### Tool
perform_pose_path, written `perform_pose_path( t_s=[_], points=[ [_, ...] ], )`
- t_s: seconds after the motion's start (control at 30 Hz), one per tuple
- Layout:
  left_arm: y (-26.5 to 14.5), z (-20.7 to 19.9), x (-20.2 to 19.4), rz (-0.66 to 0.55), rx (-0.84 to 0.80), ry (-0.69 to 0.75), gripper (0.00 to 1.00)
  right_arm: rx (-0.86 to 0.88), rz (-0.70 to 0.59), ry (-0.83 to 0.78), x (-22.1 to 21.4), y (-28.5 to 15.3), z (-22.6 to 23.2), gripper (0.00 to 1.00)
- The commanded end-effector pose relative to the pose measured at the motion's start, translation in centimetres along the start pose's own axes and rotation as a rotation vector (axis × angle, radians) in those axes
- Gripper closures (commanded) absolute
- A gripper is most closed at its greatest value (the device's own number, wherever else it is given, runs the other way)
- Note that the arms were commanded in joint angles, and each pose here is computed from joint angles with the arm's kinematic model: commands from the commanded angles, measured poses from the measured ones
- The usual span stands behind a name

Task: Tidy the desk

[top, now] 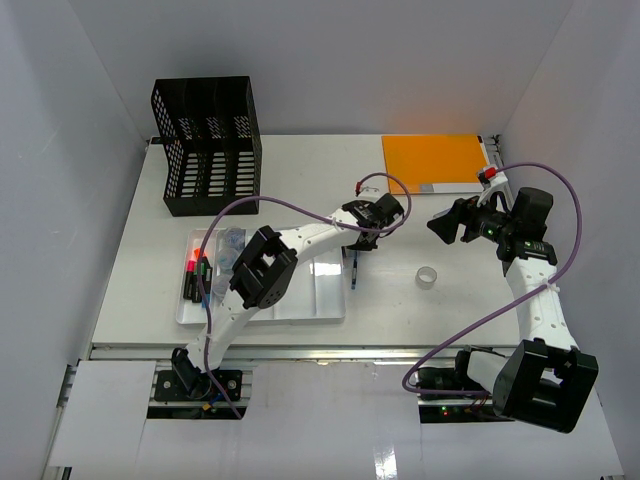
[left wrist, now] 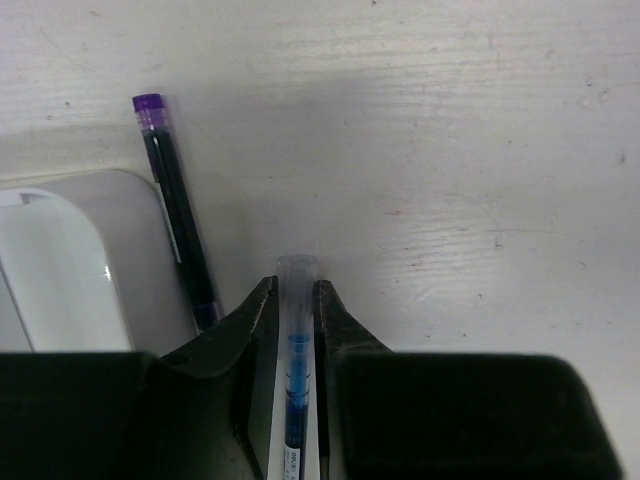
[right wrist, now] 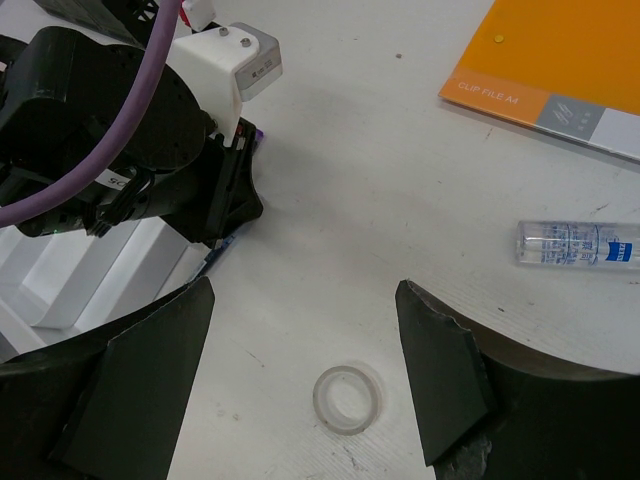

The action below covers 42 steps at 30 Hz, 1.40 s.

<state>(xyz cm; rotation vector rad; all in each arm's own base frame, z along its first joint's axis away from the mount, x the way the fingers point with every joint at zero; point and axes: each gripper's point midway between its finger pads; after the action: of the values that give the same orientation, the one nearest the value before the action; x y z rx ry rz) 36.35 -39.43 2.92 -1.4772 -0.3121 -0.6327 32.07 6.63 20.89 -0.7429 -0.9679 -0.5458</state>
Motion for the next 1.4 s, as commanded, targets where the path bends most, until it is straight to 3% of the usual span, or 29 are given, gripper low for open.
perform_pose_path(
  t_s=[0.0, 0.6, 0.83, 1.07, 1.37],
  points=[
    [-4.2, -1.7, 1.9, -0.046, -0.112, -0.019, 0.79, -0.009, -0.020, -0.023, 0.7, 0.1, -0.4, 0.20],
    [-9.6, -1.9, 4.9, -0.147, -0.173, -0.008, 0.80, -0.010, -0.014, -0.019, 0.5, 0.2, -0.5, 0.20],
    [-11.3, 0.0, 5.9, -0.194, -0.135, -0.012, 0.80, -0.015, -0.011, -0.016, 0.3, 0.2, -0.7, 0.20],
    [-11.9, 4.4, 5.4, -0.201, -0.041, -0.008, 0.81, -0.018, -0.011, -0.019, 0.3, 0.2, -0.7, 0.20],
    [-11.7, 15.2, 3.4, -0.177, 0.126, -0.105, 0.81, -0.022, -0.008, -0.020, 0.3, 0.3, -0.9, 0.20]
  ],
)
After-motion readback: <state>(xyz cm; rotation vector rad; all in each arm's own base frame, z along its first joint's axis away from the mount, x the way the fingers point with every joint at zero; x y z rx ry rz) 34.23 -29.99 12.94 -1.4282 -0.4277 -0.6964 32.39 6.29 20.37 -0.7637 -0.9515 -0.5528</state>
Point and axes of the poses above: each gripper's point midway between its finger pads, its own y axis out along the fingers, its own z axis along the line the jaws close on, x = y × z, and after that the axes turned 6 degrees about y, right-handed
